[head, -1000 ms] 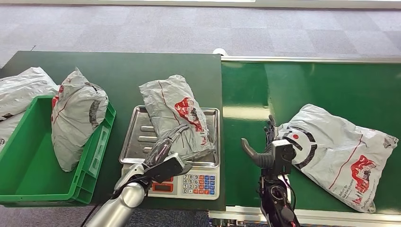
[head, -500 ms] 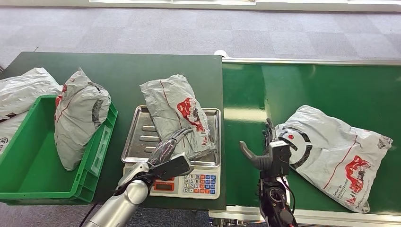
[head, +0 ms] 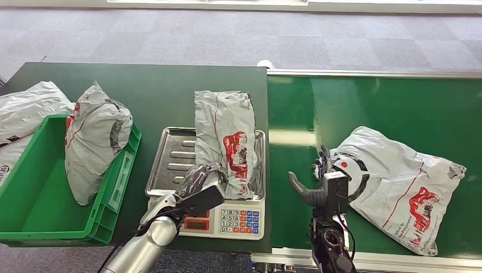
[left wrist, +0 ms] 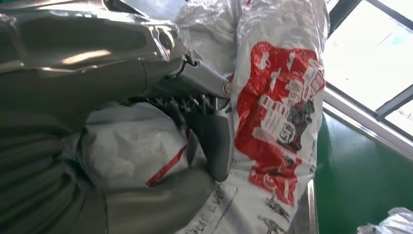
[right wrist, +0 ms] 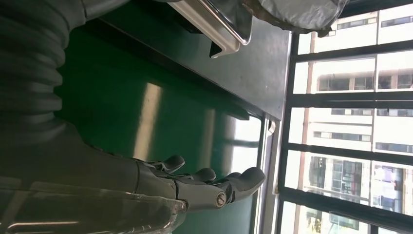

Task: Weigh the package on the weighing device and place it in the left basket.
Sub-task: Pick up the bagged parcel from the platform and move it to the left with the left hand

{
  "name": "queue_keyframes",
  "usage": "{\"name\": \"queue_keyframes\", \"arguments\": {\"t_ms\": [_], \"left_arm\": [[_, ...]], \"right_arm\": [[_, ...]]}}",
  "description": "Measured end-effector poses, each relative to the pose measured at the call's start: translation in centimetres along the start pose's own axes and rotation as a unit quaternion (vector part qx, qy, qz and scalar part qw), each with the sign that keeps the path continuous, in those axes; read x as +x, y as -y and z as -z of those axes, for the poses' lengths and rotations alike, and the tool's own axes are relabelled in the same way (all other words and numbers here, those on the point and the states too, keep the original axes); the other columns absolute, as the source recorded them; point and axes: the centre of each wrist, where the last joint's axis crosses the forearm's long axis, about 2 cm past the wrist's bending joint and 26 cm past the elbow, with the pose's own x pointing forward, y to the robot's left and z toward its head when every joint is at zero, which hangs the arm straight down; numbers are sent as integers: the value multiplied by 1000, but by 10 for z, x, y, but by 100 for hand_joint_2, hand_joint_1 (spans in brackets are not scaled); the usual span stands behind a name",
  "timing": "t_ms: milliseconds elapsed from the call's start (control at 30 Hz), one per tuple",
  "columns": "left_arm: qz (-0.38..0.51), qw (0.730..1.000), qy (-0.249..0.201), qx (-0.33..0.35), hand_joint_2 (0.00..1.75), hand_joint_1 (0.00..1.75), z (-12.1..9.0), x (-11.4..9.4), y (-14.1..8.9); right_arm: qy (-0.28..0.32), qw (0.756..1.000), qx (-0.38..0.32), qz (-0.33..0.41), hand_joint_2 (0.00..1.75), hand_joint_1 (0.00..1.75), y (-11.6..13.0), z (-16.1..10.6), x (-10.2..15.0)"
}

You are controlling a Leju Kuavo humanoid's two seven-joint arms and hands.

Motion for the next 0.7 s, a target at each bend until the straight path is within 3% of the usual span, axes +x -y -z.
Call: {"name": "queue_keyframes", "arguments": {"t_ms": [700], "left_arm": [[15,1000,-2,-19,175,175,0,1,1]], "right_arm": [[0,1000,-5,0,175,0,2,-5,0]]}}
